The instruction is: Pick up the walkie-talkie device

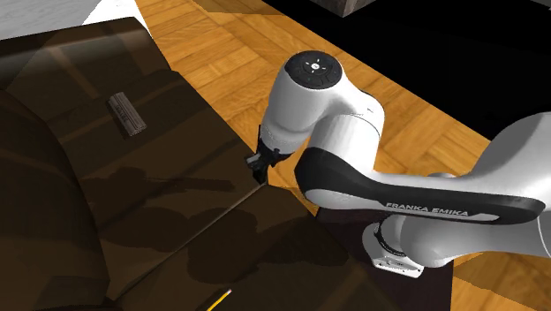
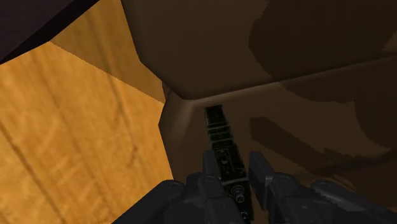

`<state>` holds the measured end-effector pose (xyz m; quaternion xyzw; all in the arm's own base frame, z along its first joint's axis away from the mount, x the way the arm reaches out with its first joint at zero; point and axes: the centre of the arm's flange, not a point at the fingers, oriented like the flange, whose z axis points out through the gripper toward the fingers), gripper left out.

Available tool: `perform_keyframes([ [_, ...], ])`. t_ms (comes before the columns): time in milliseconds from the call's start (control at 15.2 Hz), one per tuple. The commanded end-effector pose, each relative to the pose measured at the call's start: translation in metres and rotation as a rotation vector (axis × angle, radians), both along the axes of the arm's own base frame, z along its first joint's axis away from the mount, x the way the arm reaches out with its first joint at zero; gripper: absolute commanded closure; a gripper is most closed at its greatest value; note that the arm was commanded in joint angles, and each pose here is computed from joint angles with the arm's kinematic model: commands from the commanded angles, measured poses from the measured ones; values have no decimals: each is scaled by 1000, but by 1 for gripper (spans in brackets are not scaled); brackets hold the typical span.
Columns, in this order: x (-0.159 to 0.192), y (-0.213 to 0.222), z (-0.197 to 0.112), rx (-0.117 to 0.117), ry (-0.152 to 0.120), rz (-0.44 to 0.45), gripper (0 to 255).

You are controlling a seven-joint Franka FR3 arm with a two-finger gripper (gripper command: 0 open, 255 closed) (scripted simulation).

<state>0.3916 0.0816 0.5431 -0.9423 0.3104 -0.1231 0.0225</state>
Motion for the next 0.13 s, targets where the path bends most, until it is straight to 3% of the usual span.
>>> perform_keyframes([
  [0, 0, 0, 8, 0, 0, 0, 255],
  [66, 0, 0, 8, 0, 0, 0, 255],
])
